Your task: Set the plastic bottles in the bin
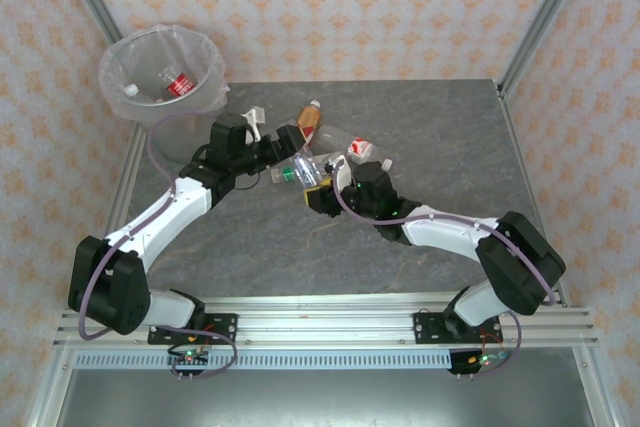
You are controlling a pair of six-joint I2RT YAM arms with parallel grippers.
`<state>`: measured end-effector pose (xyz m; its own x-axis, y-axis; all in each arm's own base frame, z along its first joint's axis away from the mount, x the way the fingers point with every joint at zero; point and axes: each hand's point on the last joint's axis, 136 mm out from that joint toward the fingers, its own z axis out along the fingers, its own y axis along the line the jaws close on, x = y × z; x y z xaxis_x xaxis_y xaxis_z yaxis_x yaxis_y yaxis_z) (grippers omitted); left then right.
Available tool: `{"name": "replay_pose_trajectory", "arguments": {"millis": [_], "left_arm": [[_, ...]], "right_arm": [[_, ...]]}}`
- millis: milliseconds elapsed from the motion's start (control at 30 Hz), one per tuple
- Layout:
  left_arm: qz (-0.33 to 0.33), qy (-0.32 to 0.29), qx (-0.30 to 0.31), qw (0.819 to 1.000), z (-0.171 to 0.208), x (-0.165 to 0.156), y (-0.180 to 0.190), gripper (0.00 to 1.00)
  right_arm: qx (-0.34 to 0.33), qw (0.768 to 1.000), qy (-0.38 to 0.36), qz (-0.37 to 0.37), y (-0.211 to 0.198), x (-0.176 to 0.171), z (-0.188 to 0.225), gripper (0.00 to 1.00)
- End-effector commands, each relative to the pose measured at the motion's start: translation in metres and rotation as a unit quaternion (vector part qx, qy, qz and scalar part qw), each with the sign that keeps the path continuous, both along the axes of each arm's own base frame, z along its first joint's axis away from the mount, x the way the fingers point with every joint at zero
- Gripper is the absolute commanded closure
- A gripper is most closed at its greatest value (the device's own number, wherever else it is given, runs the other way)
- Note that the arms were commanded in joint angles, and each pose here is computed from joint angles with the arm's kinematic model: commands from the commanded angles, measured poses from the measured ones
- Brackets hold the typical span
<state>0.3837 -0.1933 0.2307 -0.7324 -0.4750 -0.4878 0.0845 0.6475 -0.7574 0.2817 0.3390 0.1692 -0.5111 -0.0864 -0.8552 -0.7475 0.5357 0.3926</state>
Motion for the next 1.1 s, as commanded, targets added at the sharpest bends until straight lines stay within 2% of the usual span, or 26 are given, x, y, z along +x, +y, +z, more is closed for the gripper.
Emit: {"name": "replay_pose_trajectory", "arguments": {"millis": [0, 100, 267, 467, 800, 1067], "left_arm": [[-0.026, -0.052, -0.004, 0.998, 0.029, 0.006, -0.012, 0.04], [-0.03, -0.052, -0.001, 0.998, 0.028, 0.006, -0.016, 0.09], [-0.04, -0.057, -0.008, 0.998, 0.031, 0.009, -0.022, 0.27], [-0.039, -0.063, 0.0, 0.997, 0.033, 0.009, -0.02, 0.42], [-0.026, -0.068, 0.006, 0.997, 0.036, 0.01, -0.016, 0.47], [-0.011, -0.062, 0.015, 0.998, 0.035, 0.014, -0.011, 0.48]], "right_arm": [[0.043, 0.999, -0.021, 0.021, 0.008, -0.006, 0.029, 1.0], [0.049, 0.998, -0.02, 0.024, 0.01, -0.006, 0.032, 0.99], [0.06, 0.998, -0.021, 0.021, 0.013, -0.003, 0.036, 0.98], [0.059, 0.998, -0.017, 0.009, 0.013, 0.001, 0.033, 0.9], [0.061, 0.998, -0.013, 0.006, 0.013, 0.003, 0.034, 0.53], [0.03, 1.0, -0.002, -0.006, 0.006, 0.002, 0.024, 0.31]]}}
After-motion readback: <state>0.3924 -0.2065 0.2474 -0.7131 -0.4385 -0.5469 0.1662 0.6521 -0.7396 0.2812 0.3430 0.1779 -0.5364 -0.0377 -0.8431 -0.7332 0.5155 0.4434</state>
